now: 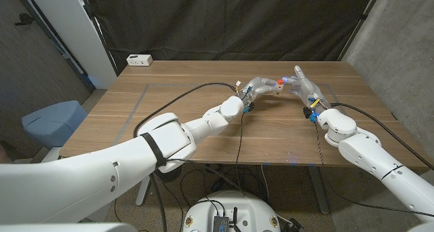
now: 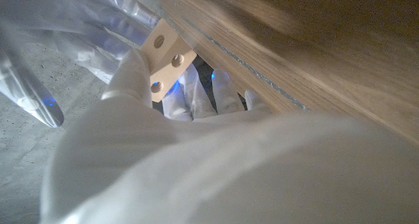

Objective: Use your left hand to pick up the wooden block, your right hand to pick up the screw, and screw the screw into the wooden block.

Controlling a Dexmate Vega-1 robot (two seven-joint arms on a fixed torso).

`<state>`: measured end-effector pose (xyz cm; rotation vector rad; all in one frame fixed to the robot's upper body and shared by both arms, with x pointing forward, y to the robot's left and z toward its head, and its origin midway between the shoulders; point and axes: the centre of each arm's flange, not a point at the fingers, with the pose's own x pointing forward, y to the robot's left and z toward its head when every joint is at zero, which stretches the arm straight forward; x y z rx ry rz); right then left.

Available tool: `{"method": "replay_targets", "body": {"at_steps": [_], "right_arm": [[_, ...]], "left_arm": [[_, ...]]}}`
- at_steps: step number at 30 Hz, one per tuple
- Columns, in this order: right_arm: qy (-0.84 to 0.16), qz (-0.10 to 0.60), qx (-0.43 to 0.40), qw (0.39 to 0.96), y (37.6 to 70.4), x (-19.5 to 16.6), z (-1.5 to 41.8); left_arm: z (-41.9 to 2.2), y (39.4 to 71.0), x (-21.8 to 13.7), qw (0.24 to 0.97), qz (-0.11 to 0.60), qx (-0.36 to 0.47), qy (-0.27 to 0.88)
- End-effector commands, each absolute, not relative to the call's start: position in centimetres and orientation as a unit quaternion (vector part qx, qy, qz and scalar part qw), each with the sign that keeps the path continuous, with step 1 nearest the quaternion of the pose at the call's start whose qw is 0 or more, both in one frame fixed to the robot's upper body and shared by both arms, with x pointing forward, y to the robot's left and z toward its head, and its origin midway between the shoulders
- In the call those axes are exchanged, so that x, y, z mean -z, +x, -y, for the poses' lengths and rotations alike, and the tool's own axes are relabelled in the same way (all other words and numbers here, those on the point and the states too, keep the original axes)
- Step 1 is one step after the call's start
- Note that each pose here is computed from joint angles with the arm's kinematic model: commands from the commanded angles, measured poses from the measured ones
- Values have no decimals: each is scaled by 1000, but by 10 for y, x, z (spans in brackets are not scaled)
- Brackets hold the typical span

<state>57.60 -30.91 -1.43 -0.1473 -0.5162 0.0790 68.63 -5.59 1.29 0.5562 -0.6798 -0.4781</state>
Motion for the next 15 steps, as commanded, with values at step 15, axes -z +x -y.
{"method": "replay_targets", "body": {"at_steps": [15], "right_arm": [[-69,250,-25,965,573,17,314]], "left_arm": [[60,689,-16,881,312,228,272]]}}
